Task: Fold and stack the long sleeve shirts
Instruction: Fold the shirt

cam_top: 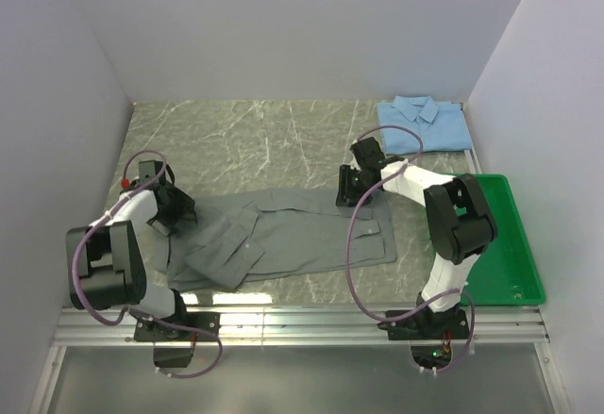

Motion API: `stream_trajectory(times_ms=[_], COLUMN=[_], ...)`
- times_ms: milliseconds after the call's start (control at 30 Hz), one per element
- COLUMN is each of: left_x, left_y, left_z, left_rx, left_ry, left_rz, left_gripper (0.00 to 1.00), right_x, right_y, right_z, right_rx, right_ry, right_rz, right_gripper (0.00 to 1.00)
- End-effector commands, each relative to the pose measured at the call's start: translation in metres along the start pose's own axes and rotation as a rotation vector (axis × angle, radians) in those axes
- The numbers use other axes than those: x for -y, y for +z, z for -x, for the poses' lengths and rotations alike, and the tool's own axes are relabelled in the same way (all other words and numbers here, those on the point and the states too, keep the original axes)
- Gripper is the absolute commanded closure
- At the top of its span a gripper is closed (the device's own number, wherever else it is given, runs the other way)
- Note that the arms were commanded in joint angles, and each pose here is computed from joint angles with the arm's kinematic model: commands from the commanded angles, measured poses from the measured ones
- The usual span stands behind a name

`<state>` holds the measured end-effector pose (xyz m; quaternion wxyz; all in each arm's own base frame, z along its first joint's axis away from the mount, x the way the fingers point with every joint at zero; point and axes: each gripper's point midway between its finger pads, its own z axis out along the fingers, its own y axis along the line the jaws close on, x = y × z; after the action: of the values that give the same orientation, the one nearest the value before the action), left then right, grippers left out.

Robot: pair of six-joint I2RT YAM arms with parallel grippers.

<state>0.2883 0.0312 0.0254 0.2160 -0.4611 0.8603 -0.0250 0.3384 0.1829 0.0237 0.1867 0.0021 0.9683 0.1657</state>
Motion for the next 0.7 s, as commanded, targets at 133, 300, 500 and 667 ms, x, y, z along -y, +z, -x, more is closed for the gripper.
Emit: stream_trajectory(times_ms=[133, 300, 500, 667], left_x=[0.045, 0.065, 0.08, 0.08], left_y=[0.019, 0.037, 0.037, 0.027], left_z=[0.045, 0.066, 0.085, 0.089], left_rx=[0.043, 0.04, 0.063, 0.092], left_ry=[-0.059, -0.077, -0.067, -0.036], left_rz=[-0.105, -0.125, -0.146, -0.162], left_gripper=[0.26, 0.27, 0.26, 0.25], right_x=[0.038, 0.056, 0.065, 0.054], right_y=[0.0, 0.001, -0.009, -0.046], right_z=[0.032, 0.063, 0.092, 0.076], right_rx=[0.021, 0.052, 0.127, 0.221], right_ry=[0.127, 0.206, 0.219, 0.299], right_rz=[-0.113, -0.147, -0.179, -0.12], right_gripper=[0.48, 0.47, 0.47, 0.46])
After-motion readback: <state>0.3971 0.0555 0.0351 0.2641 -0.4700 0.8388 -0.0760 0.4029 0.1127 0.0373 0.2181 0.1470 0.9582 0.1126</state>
